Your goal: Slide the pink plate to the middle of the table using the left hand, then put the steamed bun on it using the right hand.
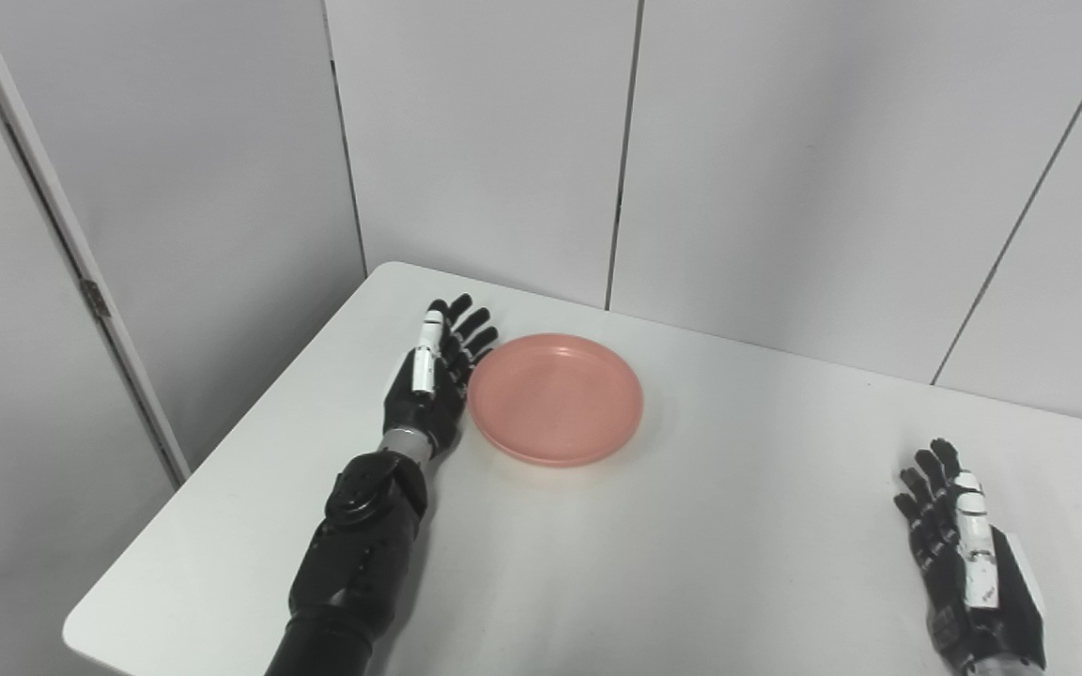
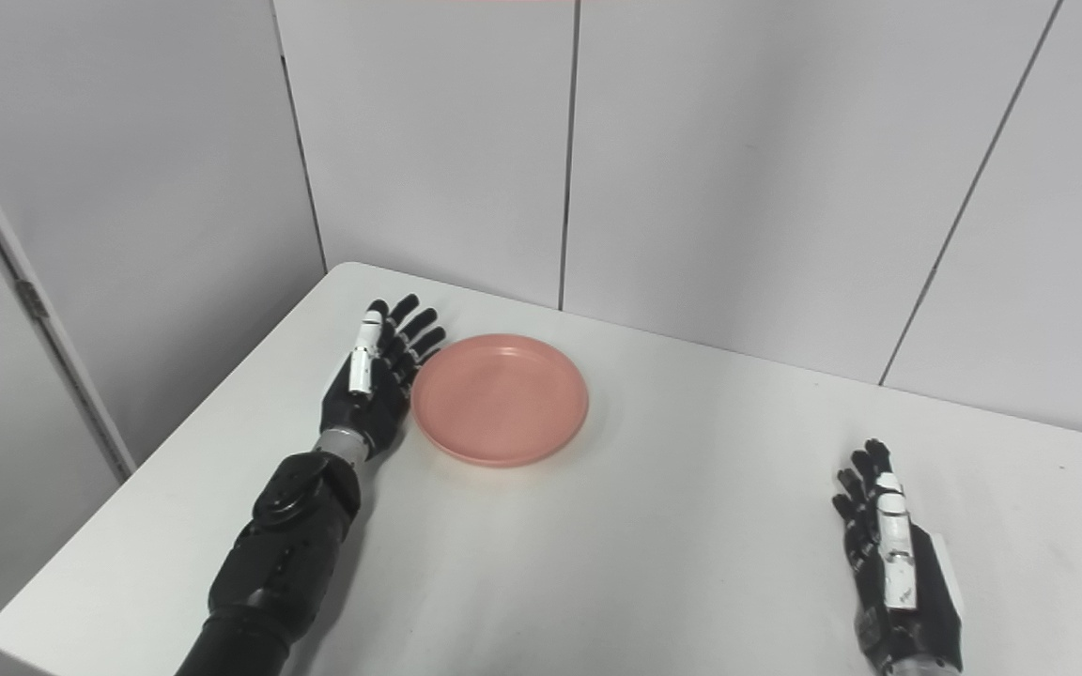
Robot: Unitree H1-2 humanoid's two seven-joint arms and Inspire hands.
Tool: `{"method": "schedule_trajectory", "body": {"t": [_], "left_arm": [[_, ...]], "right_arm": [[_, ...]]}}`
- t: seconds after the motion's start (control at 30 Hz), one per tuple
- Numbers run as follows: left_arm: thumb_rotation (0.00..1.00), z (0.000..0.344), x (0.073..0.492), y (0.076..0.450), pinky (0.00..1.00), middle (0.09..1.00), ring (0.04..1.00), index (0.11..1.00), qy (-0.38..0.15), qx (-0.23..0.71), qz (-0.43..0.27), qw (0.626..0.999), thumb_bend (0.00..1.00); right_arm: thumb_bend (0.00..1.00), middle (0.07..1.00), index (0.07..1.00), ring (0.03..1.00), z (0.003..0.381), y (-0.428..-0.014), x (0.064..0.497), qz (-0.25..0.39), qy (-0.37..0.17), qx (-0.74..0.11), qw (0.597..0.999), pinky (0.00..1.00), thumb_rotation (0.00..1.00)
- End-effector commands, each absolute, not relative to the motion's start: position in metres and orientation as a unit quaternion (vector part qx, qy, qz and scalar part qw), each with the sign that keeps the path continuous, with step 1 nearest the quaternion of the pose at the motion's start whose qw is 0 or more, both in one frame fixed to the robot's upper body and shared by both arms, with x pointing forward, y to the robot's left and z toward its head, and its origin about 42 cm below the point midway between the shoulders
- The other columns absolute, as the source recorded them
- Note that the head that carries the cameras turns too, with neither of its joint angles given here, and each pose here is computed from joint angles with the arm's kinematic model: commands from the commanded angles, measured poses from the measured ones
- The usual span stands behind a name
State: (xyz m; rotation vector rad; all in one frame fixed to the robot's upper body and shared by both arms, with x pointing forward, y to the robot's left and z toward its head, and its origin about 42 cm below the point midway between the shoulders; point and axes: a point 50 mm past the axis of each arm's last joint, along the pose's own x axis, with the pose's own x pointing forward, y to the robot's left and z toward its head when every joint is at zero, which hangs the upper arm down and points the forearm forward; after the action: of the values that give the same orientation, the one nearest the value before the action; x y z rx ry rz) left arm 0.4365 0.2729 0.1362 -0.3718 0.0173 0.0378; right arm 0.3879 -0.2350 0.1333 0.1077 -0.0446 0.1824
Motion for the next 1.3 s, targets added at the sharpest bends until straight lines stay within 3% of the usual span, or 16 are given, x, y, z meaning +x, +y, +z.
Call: {"method": "schedule_trajectory", "body": {"t": [0.0,0.8,1.27], "left_arm": [[1.0,0.108,0.424,0.259,0.9,0.915,0.905,0.916,0.078,-0.182,0.002,0.98,0.42],[1.0,0.101,0.39,0.178,0.95,0.941,0.938,0.946,0.128,-0.181,-0.178,0.959,0.38],[1.0,0.083,0.377,0.175,0.95,0.942,0.935,0.942,0.156,-0.206,-0.206,0.944,0.43]], "right_arm": [[0.16,1.0,1.0,1.0,0.11,-0.232,0.377,0.086,0.036,0.054,0.994,1.0,1.0],[0.19,1.0,1.0,1.0,0.104,-0.208,0.374,0.087,0.033,0.037,0.995,1.0,1.0],[0.21,1.0,1.0,1.0,0.099,-0.198,0.375,0.091,0.027,0.041,0.995,1.0,1.0]]}}
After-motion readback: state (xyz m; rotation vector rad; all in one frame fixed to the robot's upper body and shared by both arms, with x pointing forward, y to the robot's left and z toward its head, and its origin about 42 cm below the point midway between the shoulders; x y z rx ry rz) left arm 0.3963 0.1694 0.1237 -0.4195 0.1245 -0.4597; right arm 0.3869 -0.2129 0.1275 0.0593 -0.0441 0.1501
